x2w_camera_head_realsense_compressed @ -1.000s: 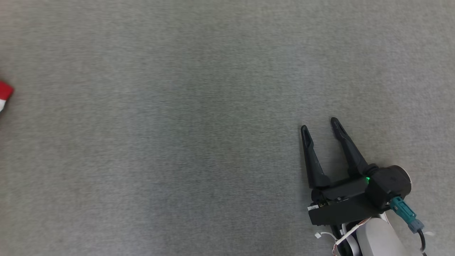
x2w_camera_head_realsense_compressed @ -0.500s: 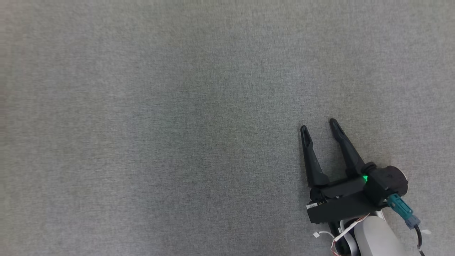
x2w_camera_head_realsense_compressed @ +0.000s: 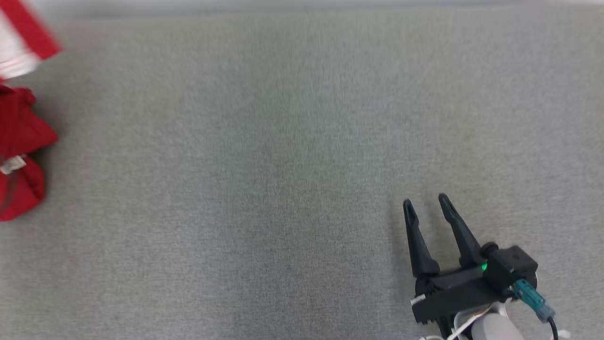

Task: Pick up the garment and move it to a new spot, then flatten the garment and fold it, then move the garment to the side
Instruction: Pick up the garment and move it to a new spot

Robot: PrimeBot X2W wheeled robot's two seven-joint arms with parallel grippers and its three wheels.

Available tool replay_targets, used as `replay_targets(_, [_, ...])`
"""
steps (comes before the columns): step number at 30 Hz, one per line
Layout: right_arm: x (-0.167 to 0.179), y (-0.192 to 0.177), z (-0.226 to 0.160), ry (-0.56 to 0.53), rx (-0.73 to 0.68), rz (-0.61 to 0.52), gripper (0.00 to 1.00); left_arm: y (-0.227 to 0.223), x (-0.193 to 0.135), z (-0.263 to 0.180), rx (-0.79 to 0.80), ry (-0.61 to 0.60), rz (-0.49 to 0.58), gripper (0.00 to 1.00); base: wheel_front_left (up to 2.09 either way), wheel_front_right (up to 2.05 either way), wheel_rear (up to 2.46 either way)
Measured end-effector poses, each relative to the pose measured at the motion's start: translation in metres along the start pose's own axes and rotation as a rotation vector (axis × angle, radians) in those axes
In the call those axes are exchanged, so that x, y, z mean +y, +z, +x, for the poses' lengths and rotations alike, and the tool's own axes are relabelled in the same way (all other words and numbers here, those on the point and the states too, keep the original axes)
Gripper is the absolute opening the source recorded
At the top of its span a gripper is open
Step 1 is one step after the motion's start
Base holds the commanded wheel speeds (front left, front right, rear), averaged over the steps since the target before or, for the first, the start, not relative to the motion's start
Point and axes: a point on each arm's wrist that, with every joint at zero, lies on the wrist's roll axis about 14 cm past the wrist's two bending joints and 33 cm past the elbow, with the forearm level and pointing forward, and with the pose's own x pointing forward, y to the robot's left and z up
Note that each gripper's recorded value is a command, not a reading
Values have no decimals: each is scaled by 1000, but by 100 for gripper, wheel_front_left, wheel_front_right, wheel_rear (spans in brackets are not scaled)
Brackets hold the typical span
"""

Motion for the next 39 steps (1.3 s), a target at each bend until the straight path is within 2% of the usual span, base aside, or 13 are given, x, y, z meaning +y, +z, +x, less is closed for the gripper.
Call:
replay_targets(6, [4, 21, -24, -11, -47, -8, 100, 45, -92, -48, -114, -253, -13, 0, 0, 0, 0])
replay_targets(10, [-1, 35, -43, -38, -84, -28, 100, 52, -156, -84, -139, -448, -28, 0, 0, 0, 0])
replay_targets(16, [-23, 51, -79, -130, -129, -56, 100, 31, -252, -128, -117, -738, -35, 0, 0, 0, 0])
replay_targets(20, [-43, 59, -105, -215, -150, -62, 100, -4, -312, -151, -49, -905, -72, 0, 0, 0, 0])
replay_targets(21, [-52, 61, -119, -256, -155, -63, 100, -28, -334, -156, -4, -947, -68, 0, 0, 0, 0])
replay_targets(24, [-64, 65, -136, -311, -166, -72, 100, -68, -357, -155, 71, -971, -84, 0, 0, 0, 0])
replay_targets(27, [-73, 70, -150, -355, -176, -77, 100, -115, -371, -147, 135, -936, -52, 0, 0, 0, 0])
replay_targets(32, [-81, 75, -163, -401, -181, -91, 100, -188, -372, -128, 200, -847, 38, 0, 0, 0, 0])
replay_targets(35, [-82, 71, -164, -405, -161, -95, 100, -209, -371, -123, 169, -833, 75, 0, 0, 0, 0])
replay_targets(36, [-80, 69, -163, -400, -152, -94, 100, -212, -370, -122, 143, -830, 86, 46, 0, 0, 0])
replay_targets(37, [-80, 67, -161, -396, -146, -94, 100, -214, -368, -120, 119, -821, 85, 100, 0, 0, 0])
replay_targets(39, [-76, 68, -157, -379, -142, -100, 100, -216, -361, -117, 79, -800, 72, 100, 0, 0, 0])
